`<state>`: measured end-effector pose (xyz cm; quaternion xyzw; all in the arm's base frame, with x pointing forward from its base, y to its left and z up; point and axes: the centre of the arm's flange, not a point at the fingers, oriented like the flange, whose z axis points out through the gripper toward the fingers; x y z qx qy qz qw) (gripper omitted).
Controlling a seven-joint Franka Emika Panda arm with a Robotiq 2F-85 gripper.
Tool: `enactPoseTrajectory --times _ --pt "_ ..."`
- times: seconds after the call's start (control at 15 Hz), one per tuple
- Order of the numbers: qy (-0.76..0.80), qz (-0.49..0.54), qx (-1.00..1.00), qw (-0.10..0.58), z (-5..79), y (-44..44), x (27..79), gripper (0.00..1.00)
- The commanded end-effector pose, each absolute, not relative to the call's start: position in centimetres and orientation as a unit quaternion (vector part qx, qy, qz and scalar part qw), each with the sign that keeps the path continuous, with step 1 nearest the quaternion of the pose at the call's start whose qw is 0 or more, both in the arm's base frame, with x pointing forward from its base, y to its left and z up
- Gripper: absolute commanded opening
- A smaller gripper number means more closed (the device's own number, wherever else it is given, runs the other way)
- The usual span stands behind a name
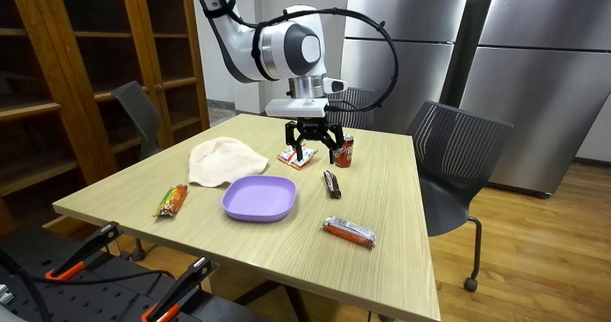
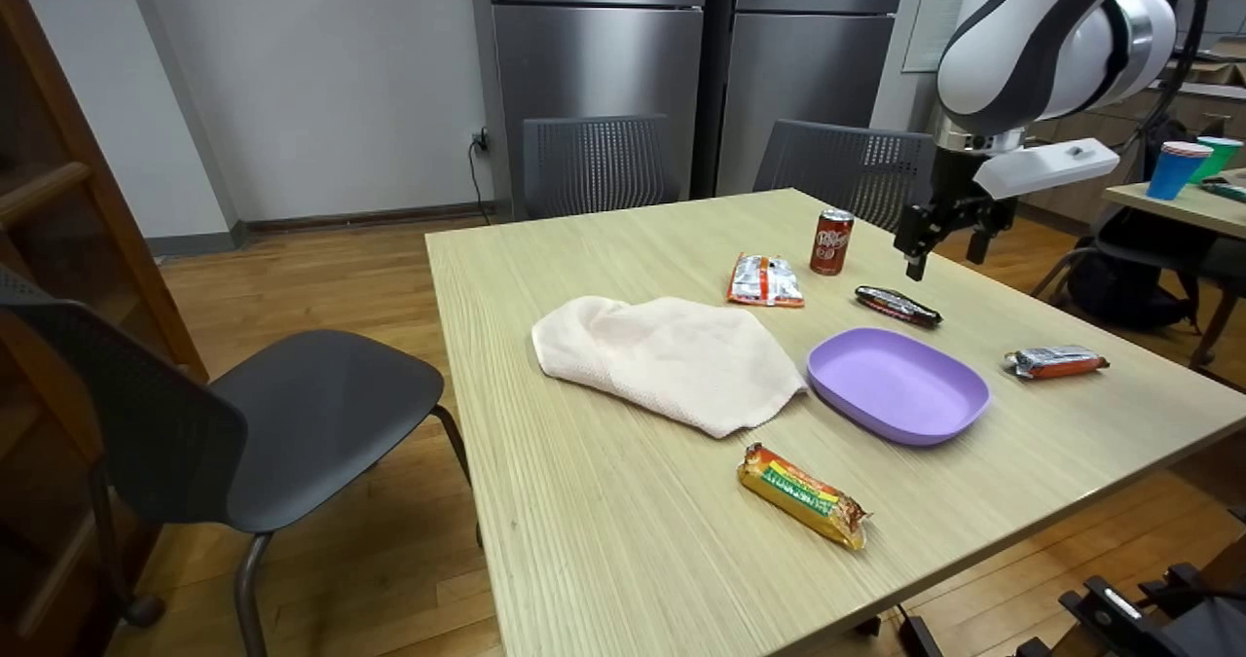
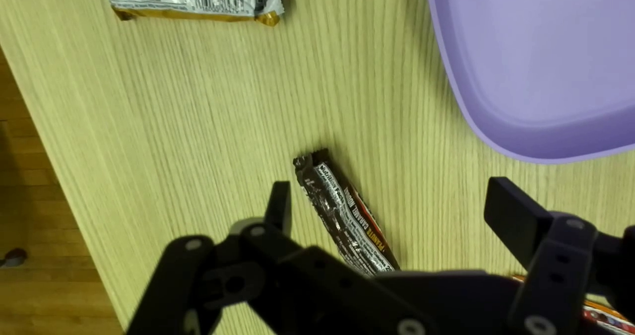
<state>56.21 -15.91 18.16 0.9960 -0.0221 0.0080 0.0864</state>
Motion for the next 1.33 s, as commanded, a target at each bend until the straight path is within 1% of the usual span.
enactPoseTrajectory --times 0.0,0.87,1.27 --pt "-0.023 0.02 0.994 0.101 17.2 -15.9 57.1 1.0" --pt "0.029 0.027 0.993 0.114 12.6 -17.5 62.4 1.0" --pt "0.057 0.023 0.992 0.113 10.9 -18.4 63.7 1.0"
